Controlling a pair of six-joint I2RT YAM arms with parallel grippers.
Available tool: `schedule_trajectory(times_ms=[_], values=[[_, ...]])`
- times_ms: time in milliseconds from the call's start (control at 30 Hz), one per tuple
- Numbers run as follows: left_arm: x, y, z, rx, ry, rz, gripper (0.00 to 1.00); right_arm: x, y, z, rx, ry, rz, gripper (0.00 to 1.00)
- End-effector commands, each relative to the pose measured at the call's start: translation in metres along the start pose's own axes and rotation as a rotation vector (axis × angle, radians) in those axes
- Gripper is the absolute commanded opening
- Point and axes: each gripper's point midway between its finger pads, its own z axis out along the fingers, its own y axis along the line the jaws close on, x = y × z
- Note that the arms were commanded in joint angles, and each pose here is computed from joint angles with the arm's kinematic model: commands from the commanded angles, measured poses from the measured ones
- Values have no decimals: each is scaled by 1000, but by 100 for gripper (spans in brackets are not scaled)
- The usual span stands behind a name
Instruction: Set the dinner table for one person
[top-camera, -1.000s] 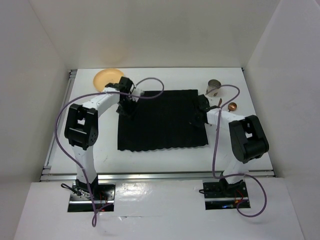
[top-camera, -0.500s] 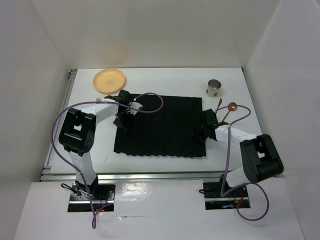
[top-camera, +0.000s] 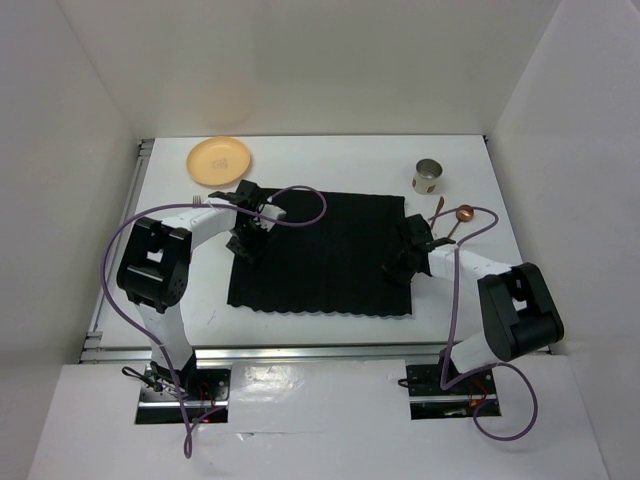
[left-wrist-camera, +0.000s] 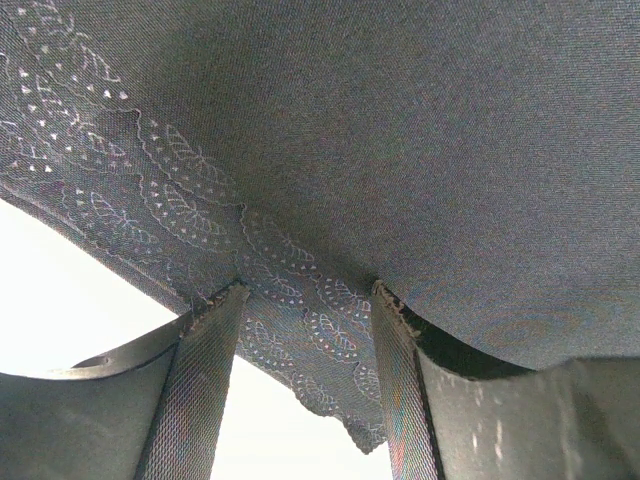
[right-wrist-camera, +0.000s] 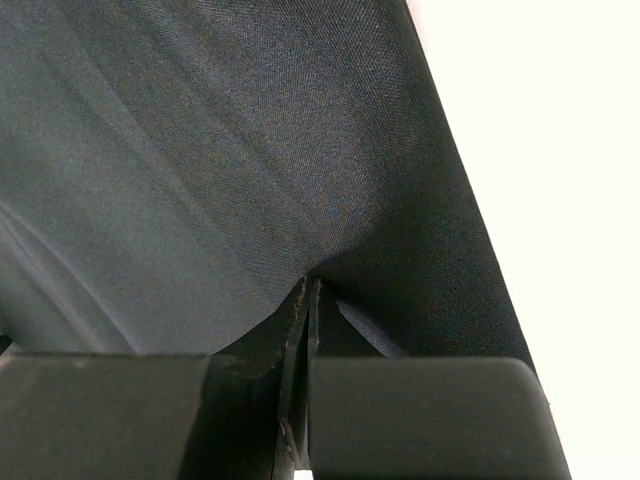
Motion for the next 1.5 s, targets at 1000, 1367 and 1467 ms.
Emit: schedule_trajectory(times_ms=[1000, 1367, 1467], values=[[-128, 81, -155, -225, -508, -266, 76, -67, 59, -49, -130, -171, -268, 74], [-142, 212, -155, -46, -637, -757, 77, -86, 103, -78, -277, -233, -394, 87], [-144, 248, -146, -32, -652, -813, 77, -87, 112, -74, -312, -233, -423, 87]])
